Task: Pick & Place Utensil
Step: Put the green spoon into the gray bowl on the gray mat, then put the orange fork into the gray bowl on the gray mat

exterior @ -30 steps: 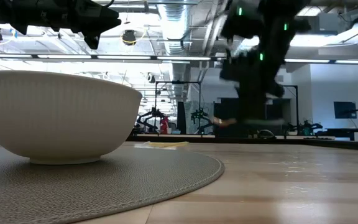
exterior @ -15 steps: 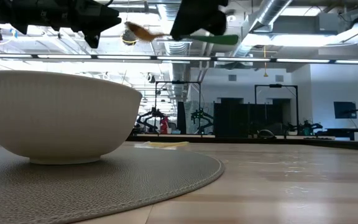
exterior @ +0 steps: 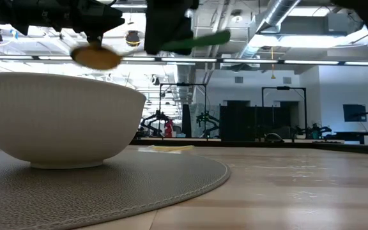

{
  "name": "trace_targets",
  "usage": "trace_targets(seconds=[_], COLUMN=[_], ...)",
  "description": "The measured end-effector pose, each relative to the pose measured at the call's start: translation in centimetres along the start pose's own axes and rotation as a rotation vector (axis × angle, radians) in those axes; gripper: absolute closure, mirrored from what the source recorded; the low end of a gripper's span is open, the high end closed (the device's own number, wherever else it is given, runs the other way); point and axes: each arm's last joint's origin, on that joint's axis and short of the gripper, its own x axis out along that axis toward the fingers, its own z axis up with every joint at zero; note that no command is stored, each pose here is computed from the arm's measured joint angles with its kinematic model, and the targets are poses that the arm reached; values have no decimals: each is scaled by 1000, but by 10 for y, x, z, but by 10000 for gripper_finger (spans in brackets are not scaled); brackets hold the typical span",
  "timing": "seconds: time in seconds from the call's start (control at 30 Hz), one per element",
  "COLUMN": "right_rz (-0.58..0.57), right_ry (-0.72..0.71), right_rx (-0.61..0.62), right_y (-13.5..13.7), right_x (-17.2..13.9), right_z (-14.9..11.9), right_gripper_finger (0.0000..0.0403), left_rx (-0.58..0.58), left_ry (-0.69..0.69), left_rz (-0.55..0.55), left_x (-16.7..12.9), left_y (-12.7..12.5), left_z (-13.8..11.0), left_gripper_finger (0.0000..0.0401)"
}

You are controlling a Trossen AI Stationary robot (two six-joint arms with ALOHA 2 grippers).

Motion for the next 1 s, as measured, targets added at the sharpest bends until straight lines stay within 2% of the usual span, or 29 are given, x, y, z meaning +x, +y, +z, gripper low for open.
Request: trace_targets(seconds=[0.13, 0.27, 0.4, 0.57, 0.67, 1.0], right_rz=[52, 74, 102, 138, 139, 140], right_ry=[34, 42, 12, 4, 11, -27], right_rx=[100, 139, 136, 59, 82, 79], right_y=[-20, -36, -41, -38, -39, -42], right_x=[6, 6, 3, 9, 15, 11], right_z=[3, 6, 10, 12, 12, 16], right_gripper_finger=[396, 395, 390, 367, 357, 352], left_rx=[0, 1, 1, 1, 1, 3], left_ry=[0, 0, 0, 1, 1, 1], left_rz=[0, 0, 0, 0, 0, 0], left_x=[0, 0, 0, 0, 0, 0], left_y=[0, 0, 0, 0, 0, 0], left_z=[0, 0, 0, 0, 0, 0], left_gripper_finger=[309, 309, 309, 309, 309, 309])
